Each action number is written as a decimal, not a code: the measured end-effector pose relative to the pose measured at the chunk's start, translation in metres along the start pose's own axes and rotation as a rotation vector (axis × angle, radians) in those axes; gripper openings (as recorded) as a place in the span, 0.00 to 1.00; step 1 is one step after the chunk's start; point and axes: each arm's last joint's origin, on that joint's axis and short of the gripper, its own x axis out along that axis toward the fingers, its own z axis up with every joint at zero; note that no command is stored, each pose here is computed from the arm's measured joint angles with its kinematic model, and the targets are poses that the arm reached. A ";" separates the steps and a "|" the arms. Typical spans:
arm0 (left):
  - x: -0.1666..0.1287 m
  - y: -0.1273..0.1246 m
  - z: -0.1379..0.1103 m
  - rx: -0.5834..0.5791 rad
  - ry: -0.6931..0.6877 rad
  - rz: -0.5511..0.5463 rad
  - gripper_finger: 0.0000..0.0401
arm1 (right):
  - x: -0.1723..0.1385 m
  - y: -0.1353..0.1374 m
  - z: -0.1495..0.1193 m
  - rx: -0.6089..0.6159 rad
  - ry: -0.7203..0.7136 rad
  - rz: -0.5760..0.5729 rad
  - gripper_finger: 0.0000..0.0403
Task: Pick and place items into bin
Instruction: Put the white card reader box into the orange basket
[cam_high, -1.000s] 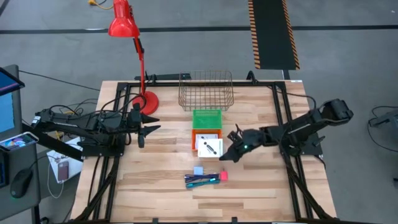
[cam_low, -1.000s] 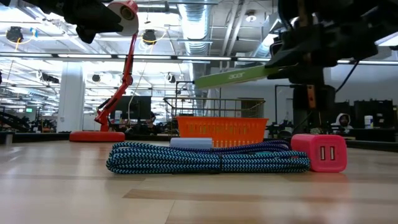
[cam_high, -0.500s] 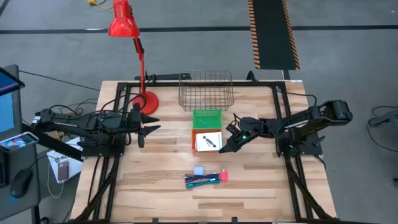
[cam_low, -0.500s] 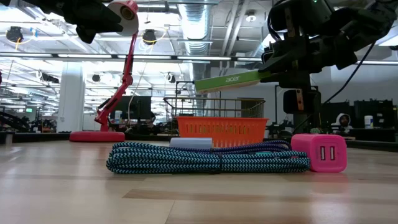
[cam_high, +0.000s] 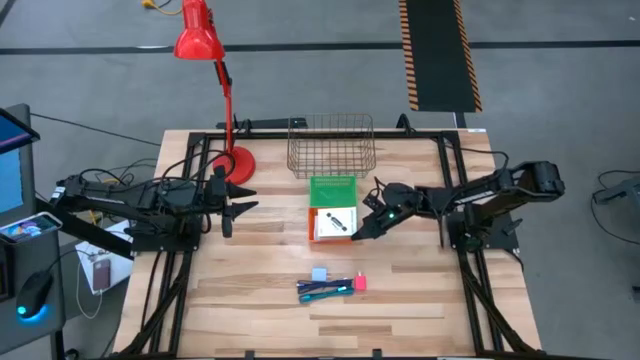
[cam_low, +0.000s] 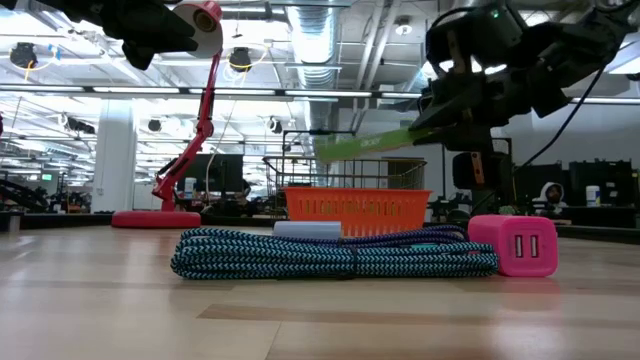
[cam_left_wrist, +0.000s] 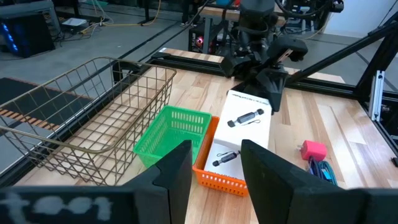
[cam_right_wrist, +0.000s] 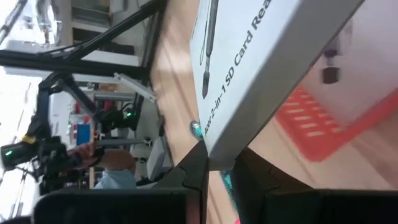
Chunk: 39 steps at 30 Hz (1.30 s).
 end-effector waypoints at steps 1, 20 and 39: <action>0.000 0.000 0.000 0.000 0.000 0.000 0.32 | 0.000 -0.001 0.001 0.004 0.000 -0.006 0.11; 0.000 0.000 0.000 0.000 0.001 0.000 0.32 | -0.003 -0.007 0.002 -0.002 0.016 -0.040 0.11; 0.000 0.000 0.000 0.000 0.001 0.000 0.32 | -0.003 -0.007 0.002 -0.002 0.021 -0.037 0.18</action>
